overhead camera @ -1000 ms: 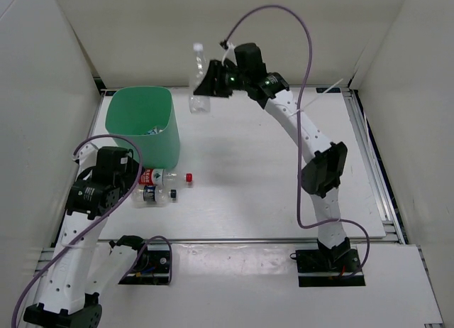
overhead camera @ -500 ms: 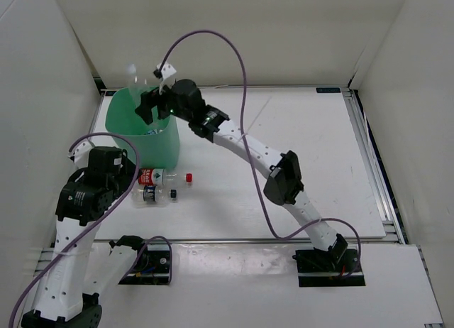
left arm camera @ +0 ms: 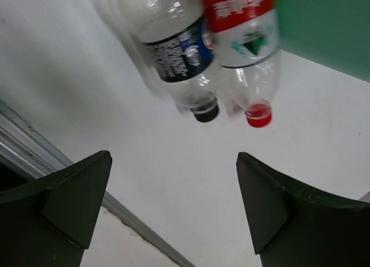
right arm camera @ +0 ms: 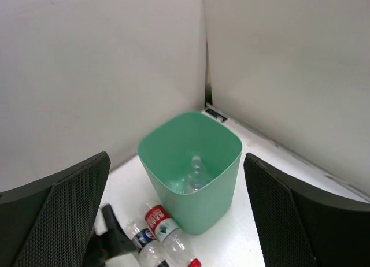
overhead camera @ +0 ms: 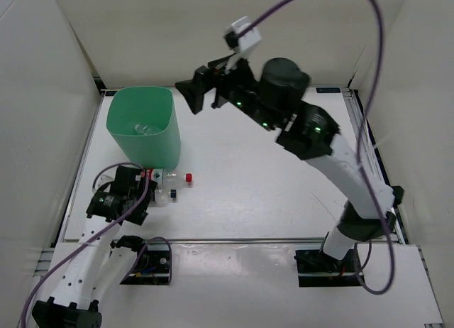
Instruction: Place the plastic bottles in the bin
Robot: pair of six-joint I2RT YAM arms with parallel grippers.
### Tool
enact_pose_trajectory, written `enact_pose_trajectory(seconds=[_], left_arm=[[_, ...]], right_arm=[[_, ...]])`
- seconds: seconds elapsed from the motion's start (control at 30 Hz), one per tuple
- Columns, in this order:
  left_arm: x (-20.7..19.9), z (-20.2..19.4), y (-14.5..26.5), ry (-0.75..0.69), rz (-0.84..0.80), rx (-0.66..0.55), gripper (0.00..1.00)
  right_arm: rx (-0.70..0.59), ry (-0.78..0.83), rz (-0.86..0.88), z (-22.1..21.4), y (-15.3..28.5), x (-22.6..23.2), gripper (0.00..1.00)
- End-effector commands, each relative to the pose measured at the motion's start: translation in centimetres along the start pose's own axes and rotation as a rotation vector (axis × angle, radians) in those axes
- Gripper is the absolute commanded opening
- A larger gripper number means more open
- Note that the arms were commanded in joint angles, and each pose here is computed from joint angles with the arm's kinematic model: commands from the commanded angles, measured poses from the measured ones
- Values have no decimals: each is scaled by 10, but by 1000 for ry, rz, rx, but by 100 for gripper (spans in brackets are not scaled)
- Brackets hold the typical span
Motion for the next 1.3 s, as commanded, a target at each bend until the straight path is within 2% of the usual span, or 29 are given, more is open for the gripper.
enact_pose_trajectory(seconds=[0.0,0.1,0.2,0.3,0.6,0.63,0.73,0.77,0.87,0.93,1.03,1.13,1.2,1.27], left_arm=[[-17,-15,-22,279,-100,62,100],[-22,-9,-37,313,-116,6,100],[-24,-6,-55,323,-98,-23,100],[-16,1,-75,310,-4,-65,100],[23,-16,-120,249,214,-22,100],[28,-17,-121,258,227,-12,99],[33,-19,-122,256,239,-3,81],[34,-19,-122,270,234,3,79],[35,-15,-105,271,228,7,77],[12,-6,-78,314,137,15,77],[-14,12,-27,387,7,-2,71],[-35,43,24,428,-130,-108,68],[-53,70,59,395,-227,-215,65],[-65,83,72,328,-242,-265,65]], right_arm=[[196,81,-86,-40,22,-11,100],[181,54,-97,-28,49,-17,100],[209,62,-99,-29,58,-19,100],[221,110,-85,-27,63,-20,100],[215,111,-106,-23,86,-34,100],[210,110,-106,-22,92,-35,100],[233,137,-148,-30,98,-43,100],[240,153,-161,-33,100,-46,100],[242,157,-204,-34,106,-58,100],[242,160,-223,-34,109,-61,100],[275,170,-243,-45,108,-66,100],[292,153,-258,-50,108,-70,100],[312,148,-262,-56,109,-72,100],[312,137,-253,-56,108,-70,100]])
Point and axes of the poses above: each gripper's point midway between its finger pads, its own y axis back along the fingers, its own x axis along the line the jaws close on, z = x × y, the point moved 3 cm from there along y, back along the fingers
